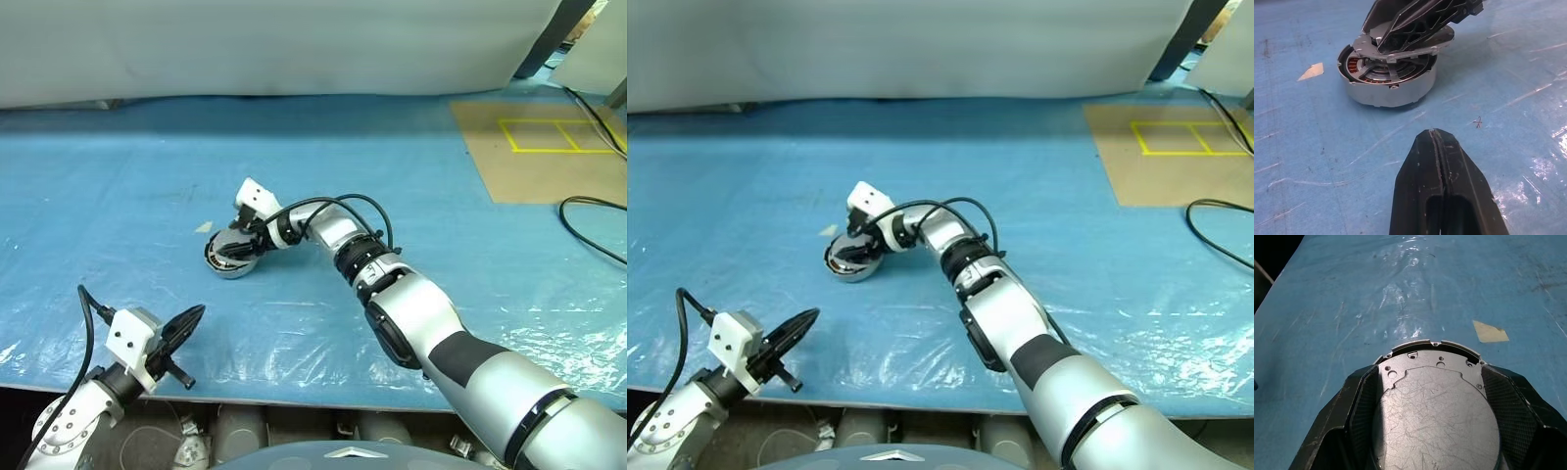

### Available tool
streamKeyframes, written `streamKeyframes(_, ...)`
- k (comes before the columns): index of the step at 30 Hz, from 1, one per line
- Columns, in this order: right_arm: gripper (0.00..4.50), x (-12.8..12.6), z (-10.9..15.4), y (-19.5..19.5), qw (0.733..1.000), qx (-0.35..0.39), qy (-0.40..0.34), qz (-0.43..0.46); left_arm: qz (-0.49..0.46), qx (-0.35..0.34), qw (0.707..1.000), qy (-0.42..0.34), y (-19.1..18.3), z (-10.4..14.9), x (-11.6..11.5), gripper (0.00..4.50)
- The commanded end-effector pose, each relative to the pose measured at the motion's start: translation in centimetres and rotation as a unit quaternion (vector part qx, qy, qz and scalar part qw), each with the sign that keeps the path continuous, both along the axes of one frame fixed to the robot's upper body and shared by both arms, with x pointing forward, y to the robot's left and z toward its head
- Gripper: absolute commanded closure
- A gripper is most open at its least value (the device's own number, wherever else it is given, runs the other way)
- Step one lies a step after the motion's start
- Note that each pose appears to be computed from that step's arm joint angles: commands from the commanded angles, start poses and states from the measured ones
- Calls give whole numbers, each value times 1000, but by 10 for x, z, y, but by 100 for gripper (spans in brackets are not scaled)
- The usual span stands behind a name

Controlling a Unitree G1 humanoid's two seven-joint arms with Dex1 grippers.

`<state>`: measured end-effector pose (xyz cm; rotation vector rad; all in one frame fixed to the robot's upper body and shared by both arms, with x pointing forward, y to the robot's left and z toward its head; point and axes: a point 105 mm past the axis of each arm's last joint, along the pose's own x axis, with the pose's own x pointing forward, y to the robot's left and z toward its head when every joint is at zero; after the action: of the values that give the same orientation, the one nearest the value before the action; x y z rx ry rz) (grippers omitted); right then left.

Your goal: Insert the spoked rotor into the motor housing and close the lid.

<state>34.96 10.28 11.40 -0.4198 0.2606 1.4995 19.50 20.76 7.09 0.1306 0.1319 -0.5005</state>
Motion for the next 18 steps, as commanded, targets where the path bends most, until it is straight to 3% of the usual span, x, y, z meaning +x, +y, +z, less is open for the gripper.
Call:
streamKeyframes(1,150,-51,21,46,986,29,-43,158,-5,6,1000,-8,0,5,1,450)
streamKeyframes(10,150,-48,20,5,961,-19,-85,264,-3,8,1000,-12,1,7,2,450)
streamKeyframes(18,150,-47,2,-19,938,-90,-109,316,13,13,1000,-22,13,13,3,450)
